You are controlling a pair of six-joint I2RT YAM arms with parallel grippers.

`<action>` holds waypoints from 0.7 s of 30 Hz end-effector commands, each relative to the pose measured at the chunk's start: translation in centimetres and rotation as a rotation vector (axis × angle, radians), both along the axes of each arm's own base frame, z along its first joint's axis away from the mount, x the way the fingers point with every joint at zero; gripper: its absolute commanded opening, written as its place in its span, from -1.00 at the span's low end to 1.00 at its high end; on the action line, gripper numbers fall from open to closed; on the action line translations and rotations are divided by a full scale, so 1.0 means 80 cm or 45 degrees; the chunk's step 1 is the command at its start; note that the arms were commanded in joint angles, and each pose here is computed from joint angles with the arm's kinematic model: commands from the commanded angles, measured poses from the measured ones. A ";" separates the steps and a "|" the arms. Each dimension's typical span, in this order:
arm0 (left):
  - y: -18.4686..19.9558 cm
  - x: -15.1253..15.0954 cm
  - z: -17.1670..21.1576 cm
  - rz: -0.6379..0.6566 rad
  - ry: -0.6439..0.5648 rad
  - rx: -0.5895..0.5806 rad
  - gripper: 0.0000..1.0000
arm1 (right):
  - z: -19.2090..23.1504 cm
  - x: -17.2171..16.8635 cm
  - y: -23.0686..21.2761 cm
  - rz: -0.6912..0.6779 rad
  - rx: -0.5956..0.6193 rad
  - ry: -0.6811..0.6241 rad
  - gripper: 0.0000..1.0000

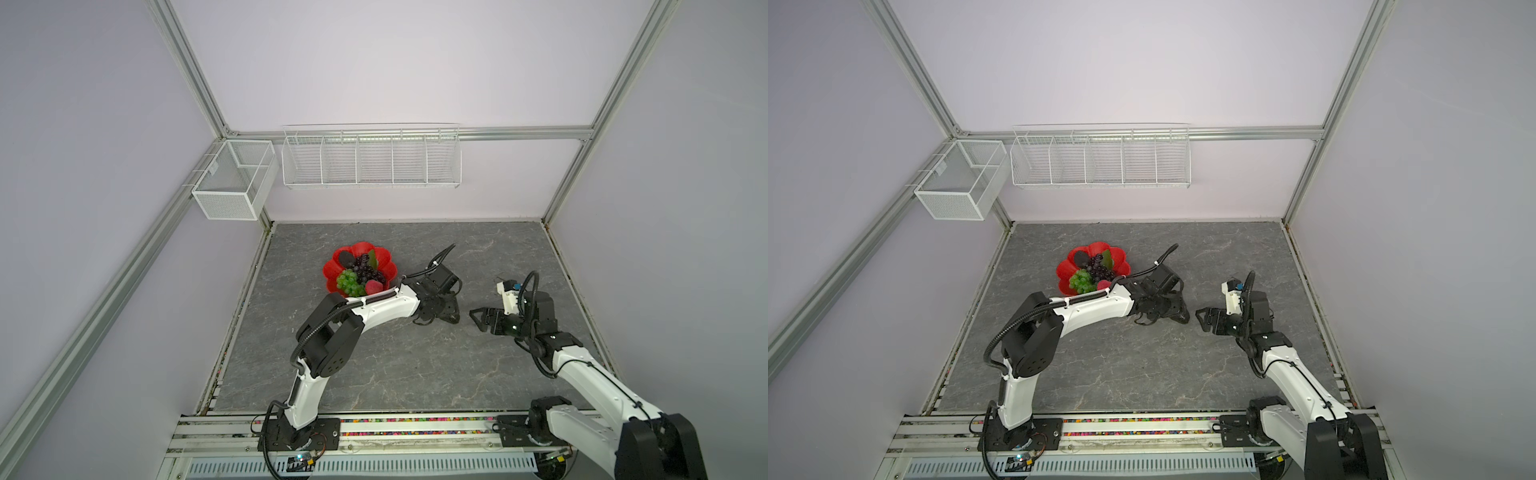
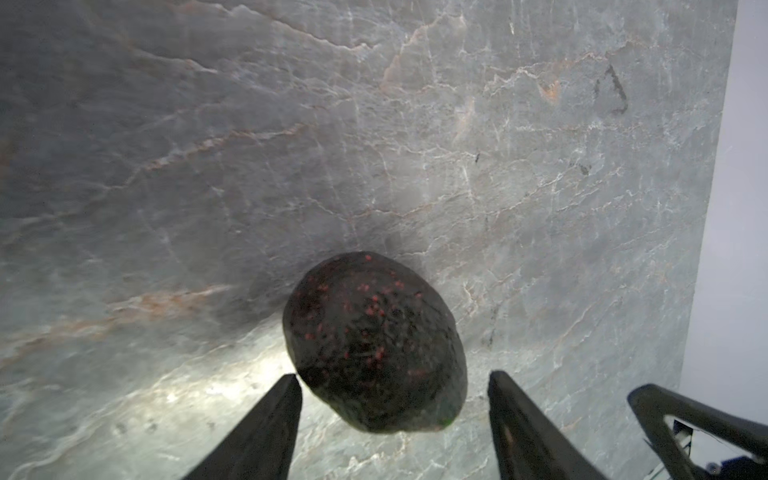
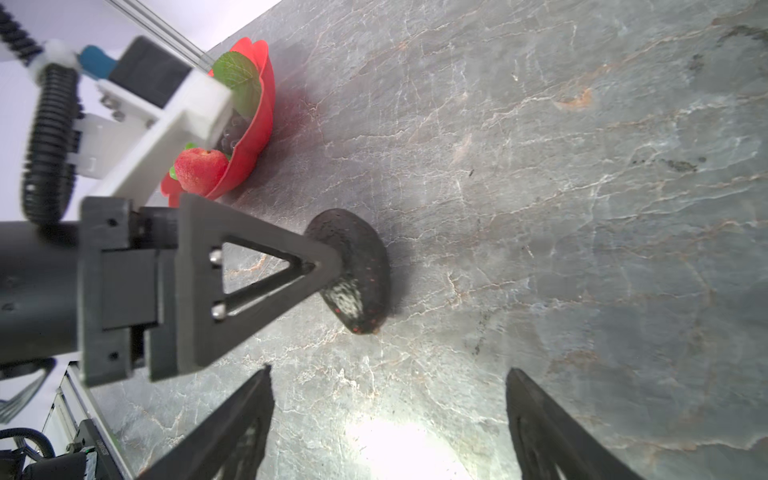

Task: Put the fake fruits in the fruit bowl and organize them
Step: 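Return the left gripper to the second avocado and grasp it, then lift the second avocado with the left gripper and release it into the bowl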

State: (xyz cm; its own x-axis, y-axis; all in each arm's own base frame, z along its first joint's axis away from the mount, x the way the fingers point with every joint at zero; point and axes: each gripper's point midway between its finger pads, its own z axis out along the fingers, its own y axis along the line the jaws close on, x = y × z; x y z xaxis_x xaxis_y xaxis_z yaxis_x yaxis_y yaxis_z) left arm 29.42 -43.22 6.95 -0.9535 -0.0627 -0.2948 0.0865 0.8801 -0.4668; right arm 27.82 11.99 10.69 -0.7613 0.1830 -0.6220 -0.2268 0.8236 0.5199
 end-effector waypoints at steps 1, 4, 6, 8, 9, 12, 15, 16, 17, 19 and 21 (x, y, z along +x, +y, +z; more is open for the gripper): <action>0.004 0.001 -0.019 0.050 0.052 0.056 0.41 | -0.001 -0.003 0.001 0.024 -0.002 -0.025 0.77; 0.015 -0.002 -0.030 0.039 0.052 0.113 0.40 | 0.001 -0.005 -0.001 0.018 -0.001 -0.040 0.77; 0.015 0.000 -0.035 0.010 0.054 0.152 0.40 | 0.002 -0.005 0.000 0.019 0.004 -0.043 0.77; 0.012 0.005 -0.037 -0.016 0.043 0.189 0.40 | 0.002 -0.005 0.001 0.025 0.007 -0.035 0.77; 0.010 0.009 -0.037 -0.021 0.029 0.203 0.40 | 0.002 -0.006 0.001 0.026 0.008 -0.033 0.77; 0.014 0.017 -0.040 -0.031 0.012 0.233 0.35 | 0.006 -0.008 0.001 0.030 0.009 -0.046 0.77; 0.022 0.022 -0.043 -0.039 0.010 0.237 0.21 | 0.006 -0.011 0.000 0.027 0.008 -0.052 0.77; 0.024 0.023 -0.040 -0.043 0.000 0.227 0.14 | 0.004 -0.011 0.000 0.027 0.007 -0.045 0.77; 0.026 0.024 -0.037 -0.046 -0.010 0.217 0.07 | 0.004 -0.011 0.000 0.029 0.009 -0.040 0.77; 0.030 0.030 -0.024 -0.058 -0.049 0.177 -0.06 | 0.001 -0.009 0.004 0.043 0.019 -0.021 0.77; 0.035 0.035 -0.004 -0.073 -0.100 0.113 -0.14 | 0.003 -0.006 0.010 0.065 0.046 -0.014 0.76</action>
